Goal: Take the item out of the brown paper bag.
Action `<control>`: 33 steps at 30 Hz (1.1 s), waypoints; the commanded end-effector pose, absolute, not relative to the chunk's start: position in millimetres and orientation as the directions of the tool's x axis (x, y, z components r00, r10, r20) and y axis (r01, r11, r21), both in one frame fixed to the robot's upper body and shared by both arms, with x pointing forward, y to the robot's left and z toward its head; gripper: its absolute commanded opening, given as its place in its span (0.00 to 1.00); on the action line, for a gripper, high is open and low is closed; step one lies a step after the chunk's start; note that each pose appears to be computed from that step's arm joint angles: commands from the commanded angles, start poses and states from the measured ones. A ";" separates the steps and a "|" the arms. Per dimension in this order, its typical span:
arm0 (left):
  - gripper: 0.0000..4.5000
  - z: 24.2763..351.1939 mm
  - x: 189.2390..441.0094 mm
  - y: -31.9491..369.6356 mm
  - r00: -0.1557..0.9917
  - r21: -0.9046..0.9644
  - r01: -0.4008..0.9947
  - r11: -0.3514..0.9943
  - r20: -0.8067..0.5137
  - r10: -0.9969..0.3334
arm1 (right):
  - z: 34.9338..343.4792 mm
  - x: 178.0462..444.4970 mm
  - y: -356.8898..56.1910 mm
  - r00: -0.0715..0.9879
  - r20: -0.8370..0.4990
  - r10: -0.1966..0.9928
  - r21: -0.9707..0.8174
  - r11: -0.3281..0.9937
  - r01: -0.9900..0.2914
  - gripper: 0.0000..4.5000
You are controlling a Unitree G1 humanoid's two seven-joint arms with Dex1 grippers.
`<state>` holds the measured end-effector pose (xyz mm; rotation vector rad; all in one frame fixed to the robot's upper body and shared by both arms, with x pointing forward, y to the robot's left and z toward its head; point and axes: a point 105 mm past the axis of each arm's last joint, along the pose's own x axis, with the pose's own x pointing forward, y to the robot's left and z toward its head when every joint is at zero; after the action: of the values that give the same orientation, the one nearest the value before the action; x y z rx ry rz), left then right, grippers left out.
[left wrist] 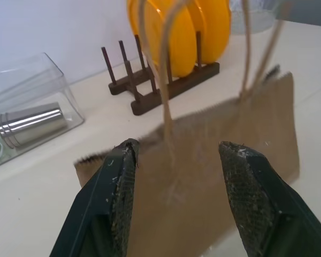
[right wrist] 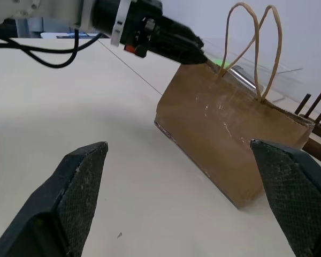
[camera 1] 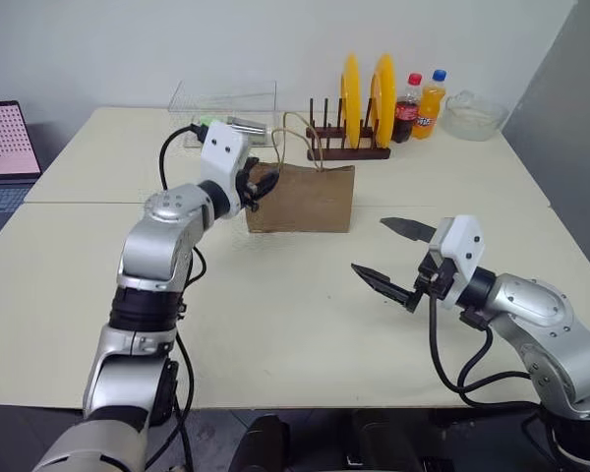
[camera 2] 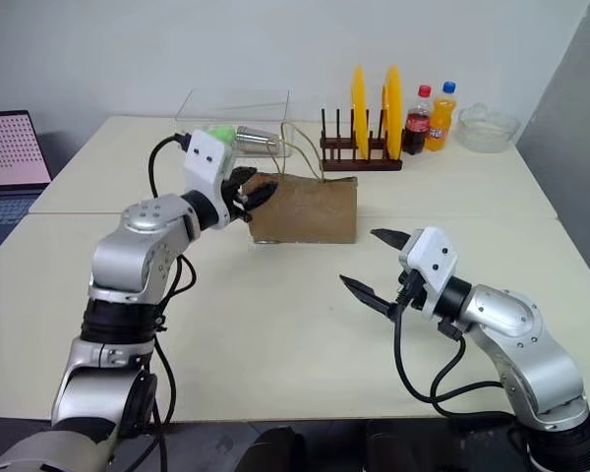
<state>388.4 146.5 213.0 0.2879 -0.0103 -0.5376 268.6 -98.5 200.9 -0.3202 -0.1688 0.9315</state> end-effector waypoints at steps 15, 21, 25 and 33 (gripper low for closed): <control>0.99 202.5 290.9 161.8 0.796 0.341 0.555 0.759 0.046 -0.603 | 232.3 311.1 -87.8 0.588 0.019 0.809 -0.451 0.532 -0.717 1.00; 0.99 199.1 283.8 163.3 0.814 0.306 0.535 0.788 0.065 -0.578 | 249.7 371.8 -79.9 0.658 -0.039 0.752 -0.536 0.540 -0.648 1.00; 1.00 201.0 277.2 160.0 0.809 0.291 0.539 0.791 0.083 -0.582 | 267.9 415.0 -76.7 0.726 -0.021 0.687 -0.550 0.599 -0.583 0.86; 1.00 200.8 270.0 154.2 0.803 0.298 0.545 0.784 0.083 -0.590 | 276.7 466.3 -67.6 0.804 -0.066 0.591 -0.652 0.585 -0.483 0.22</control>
<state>275.9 158.4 188.8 0.2372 -0.1248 -0.6049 464.5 -69.9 262.7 -0.6612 -0.1128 0.6510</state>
